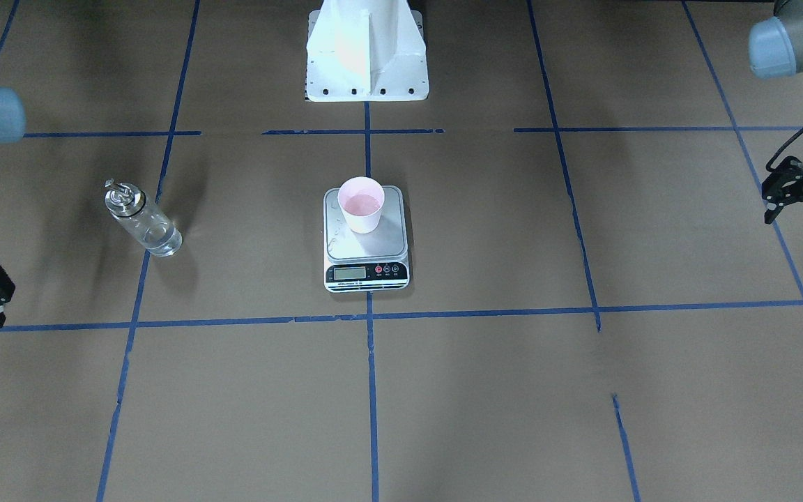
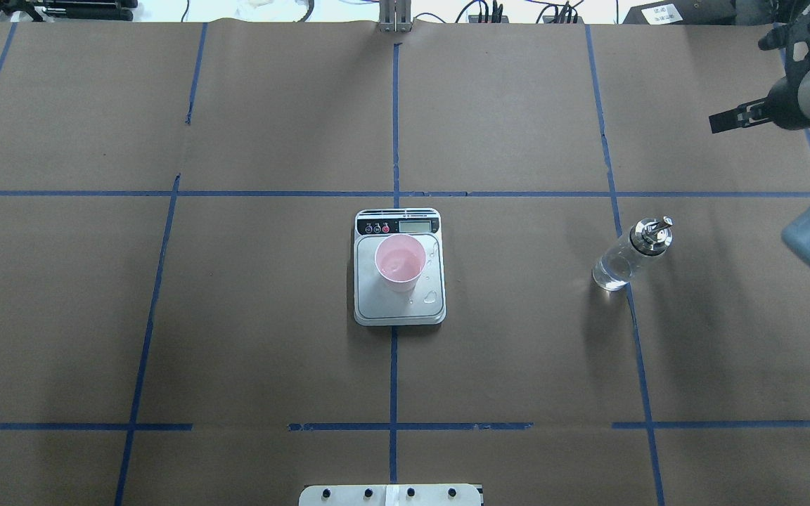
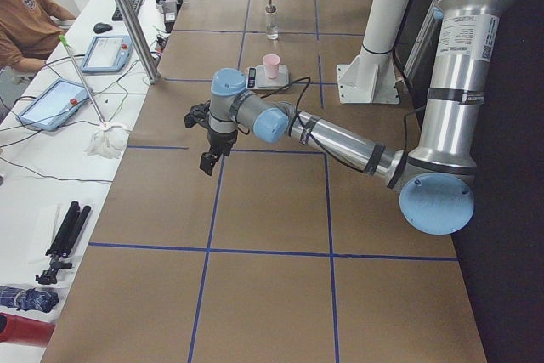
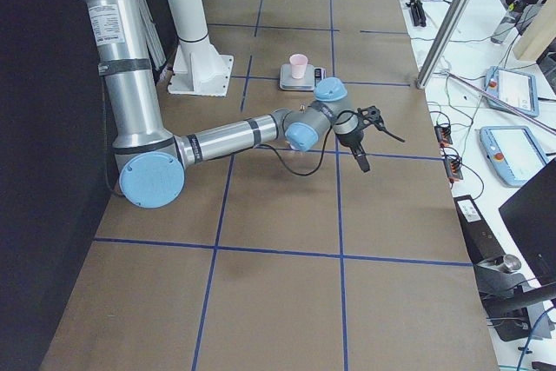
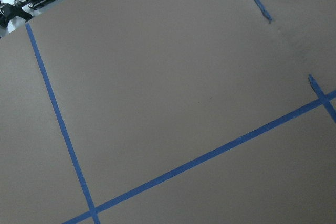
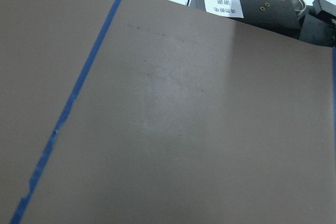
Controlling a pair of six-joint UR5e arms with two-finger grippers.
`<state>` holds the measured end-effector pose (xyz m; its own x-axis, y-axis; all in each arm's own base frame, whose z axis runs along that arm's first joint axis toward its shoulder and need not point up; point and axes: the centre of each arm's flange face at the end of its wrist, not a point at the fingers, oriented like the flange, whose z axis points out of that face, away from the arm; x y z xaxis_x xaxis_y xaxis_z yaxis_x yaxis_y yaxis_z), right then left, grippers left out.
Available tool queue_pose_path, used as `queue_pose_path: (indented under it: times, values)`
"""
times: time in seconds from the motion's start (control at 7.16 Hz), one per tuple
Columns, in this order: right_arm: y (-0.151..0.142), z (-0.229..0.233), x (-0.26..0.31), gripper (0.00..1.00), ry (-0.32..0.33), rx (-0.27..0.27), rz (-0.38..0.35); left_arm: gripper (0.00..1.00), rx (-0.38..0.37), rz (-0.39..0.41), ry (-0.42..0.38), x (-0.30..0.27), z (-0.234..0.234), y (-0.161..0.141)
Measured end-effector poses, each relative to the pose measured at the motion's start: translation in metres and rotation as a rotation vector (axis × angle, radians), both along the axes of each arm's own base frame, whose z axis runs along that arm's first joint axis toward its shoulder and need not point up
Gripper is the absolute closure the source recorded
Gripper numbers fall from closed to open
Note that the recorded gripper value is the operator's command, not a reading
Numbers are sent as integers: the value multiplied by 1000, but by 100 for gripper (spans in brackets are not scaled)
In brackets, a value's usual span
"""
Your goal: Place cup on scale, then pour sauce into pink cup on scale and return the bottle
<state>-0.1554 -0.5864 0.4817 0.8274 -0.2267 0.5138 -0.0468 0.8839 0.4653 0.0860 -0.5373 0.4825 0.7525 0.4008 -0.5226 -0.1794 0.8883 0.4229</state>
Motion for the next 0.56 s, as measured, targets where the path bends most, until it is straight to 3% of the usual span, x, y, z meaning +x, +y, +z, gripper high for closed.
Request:
queue_pose_path:
  times: [0.28,0.56]
  values:
    - [-2,25,81,0,1,-113,-163,0,-52,-24,21,-63,54,-18]
    - [26,75,140,0,-7,-212,-282,0,-134,-13,90,-118,100,-29]
